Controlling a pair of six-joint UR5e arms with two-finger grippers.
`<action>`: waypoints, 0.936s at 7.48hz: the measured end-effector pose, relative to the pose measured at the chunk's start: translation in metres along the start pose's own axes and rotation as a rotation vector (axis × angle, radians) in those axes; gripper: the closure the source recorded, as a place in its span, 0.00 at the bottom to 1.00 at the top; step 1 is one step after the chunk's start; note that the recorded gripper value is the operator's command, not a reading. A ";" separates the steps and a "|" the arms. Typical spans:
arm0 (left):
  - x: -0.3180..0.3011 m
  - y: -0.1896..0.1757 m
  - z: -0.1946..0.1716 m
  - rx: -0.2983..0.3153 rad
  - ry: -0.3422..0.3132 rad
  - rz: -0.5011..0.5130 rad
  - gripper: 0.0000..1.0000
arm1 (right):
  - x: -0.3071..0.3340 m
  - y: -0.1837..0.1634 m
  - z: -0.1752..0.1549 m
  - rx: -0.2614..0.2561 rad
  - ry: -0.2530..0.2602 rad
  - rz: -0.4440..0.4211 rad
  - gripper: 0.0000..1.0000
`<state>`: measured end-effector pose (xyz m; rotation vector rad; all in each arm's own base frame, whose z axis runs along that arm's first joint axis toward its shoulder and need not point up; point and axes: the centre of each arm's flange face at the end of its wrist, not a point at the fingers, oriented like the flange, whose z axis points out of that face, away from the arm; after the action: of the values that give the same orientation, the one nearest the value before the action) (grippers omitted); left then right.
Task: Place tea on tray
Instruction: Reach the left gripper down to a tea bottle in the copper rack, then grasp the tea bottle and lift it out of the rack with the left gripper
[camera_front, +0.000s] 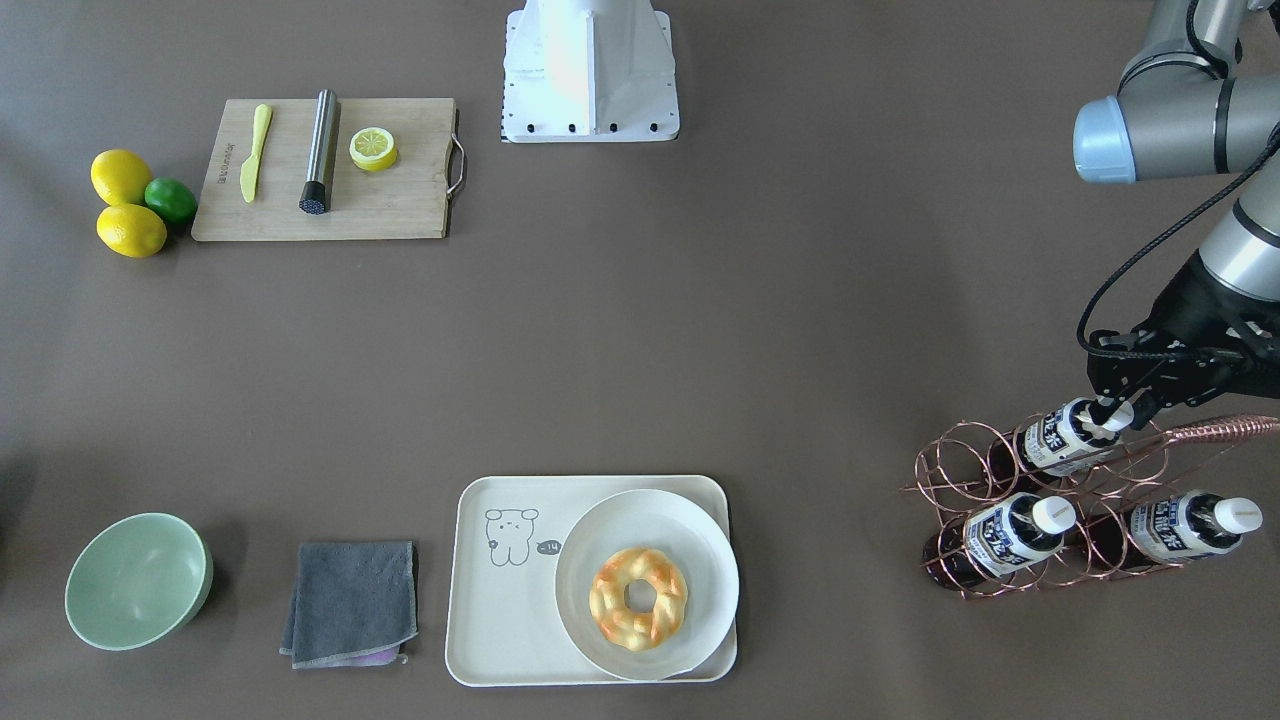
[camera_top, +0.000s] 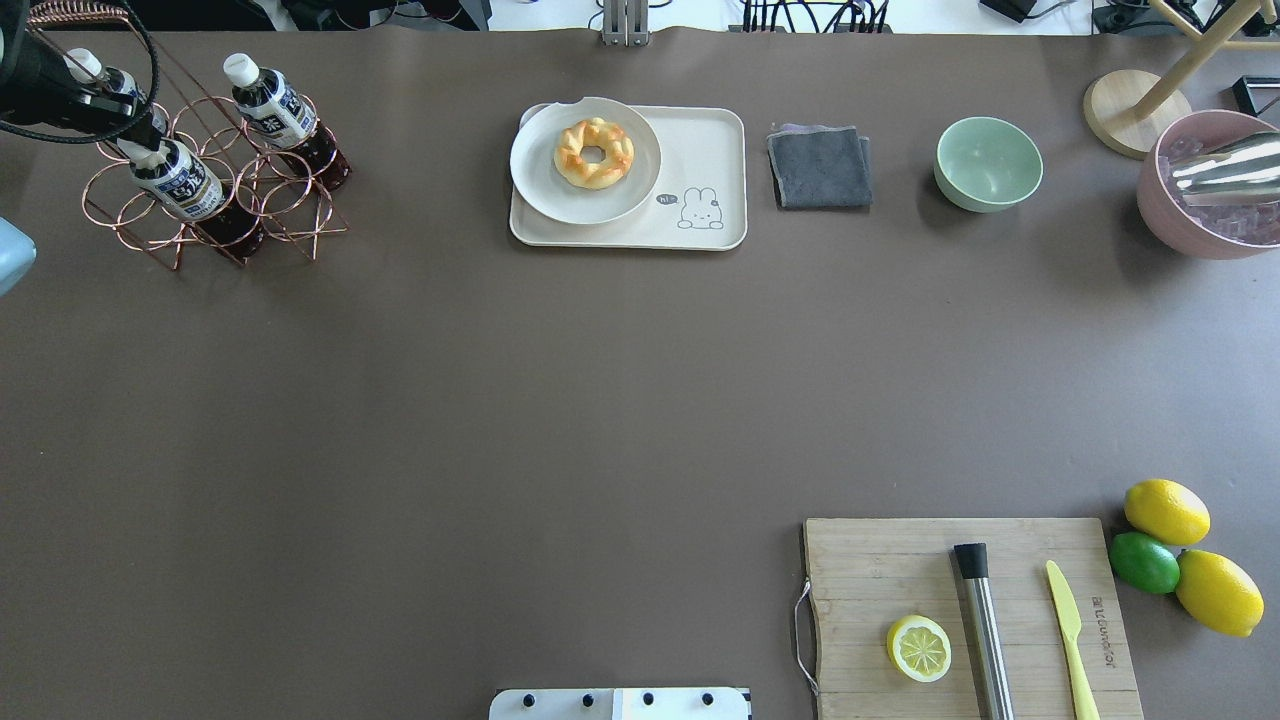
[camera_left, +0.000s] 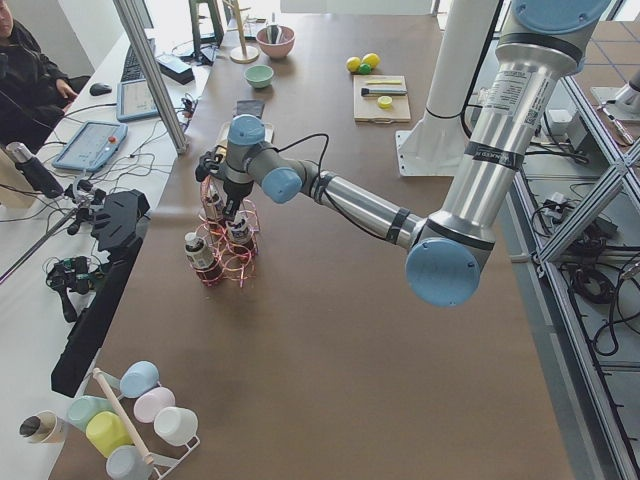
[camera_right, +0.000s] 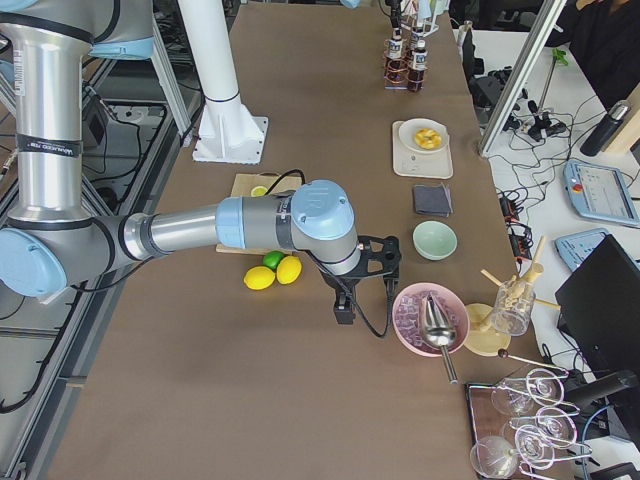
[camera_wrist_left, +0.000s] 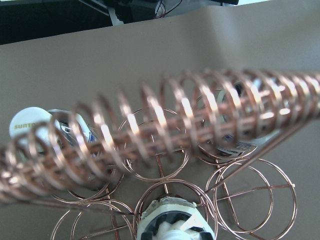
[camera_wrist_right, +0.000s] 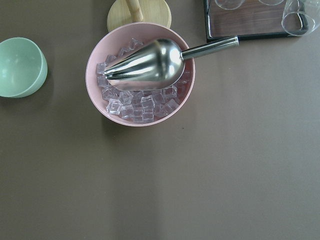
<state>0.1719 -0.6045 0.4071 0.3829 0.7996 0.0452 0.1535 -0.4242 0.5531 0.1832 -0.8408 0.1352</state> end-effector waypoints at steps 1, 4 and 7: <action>-0.001 0.001 0.000 0.000 -0.002 0.001 1.00 | 0.000 0.000 0.000 0.000 0.001 -0.001 0.00; 0.010 -0.025 -0.046 -0.012 0.027 -0.037 1.00 | 0.000 -0.001 0.000 0.001 0.006 -0.002 0.00; 0.017 -0.035 -0.134 0.025 0.036 -0.084 1.00 | 0.000 -0.001 0.000 -0.001 0.006 0.001 0.00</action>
<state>0.0853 -0.5916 0.2985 0.3728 0.8515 -0.0368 0.1536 -0.4249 0.5536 0.1814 -0.8353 0.1360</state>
